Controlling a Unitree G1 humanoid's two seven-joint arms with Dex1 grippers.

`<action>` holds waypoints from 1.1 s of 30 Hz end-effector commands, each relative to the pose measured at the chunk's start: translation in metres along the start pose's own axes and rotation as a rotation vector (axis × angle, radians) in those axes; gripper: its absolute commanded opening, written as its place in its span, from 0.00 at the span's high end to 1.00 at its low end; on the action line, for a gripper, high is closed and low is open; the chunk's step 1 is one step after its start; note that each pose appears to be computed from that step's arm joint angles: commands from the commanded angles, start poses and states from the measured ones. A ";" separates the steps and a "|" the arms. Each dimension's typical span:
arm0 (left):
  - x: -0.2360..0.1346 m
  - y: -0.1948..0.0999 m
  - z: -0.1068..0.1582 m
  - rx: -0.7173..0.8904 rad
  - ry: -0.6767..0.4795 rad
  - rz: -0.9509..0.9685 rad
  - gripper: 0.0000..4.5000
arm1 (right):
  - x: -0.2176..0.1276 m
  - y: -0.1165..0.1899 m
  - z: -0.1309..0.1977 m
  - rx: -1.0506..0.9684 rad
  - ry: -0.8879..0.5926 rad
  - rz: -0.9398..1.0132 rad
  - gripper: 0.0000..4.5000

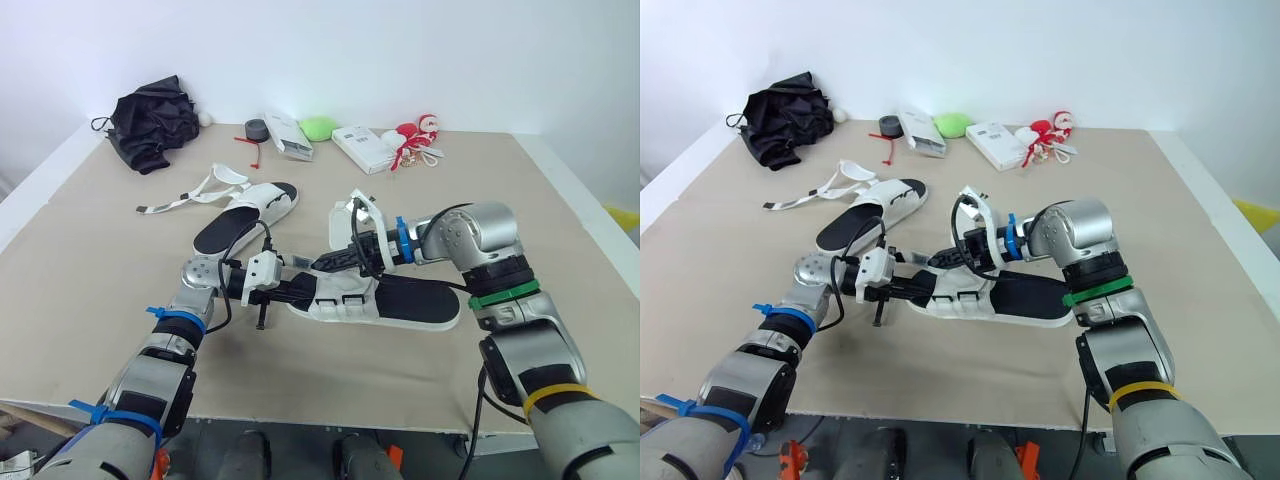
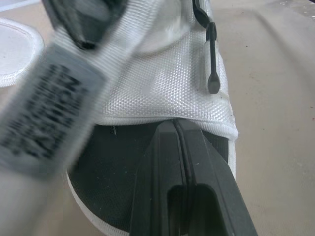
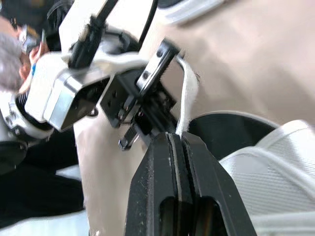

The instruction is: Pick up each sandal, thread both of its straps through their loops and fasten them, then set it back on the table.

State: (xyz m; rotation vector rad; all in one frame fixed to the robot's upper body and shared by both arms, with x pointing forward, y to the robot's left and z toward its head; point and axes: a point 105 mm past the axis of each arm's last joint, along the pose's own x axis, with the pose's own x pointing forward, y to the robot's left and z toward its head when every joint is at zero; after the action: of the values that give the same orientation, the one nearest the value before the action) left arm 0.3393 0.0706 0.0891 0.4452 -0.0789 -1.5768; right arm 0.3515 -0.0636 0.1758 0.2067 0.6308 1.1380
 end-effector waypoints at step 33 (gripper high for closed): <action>-0.005 -0.027 -0.035 -0.146 0.119 -0.089 1.00 | -0.044 0.039 -0.063 -1.112 0.005 0.150 0.40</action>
State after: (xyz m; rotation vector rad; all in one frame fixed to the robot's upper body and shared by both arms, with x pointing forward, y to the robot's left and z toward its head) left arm 0.3399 0.0724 0.0916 0.4457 -0.0719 -1.5889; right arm 0.2766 -0.0929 0.1530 -0.6518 -0.0482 1.4599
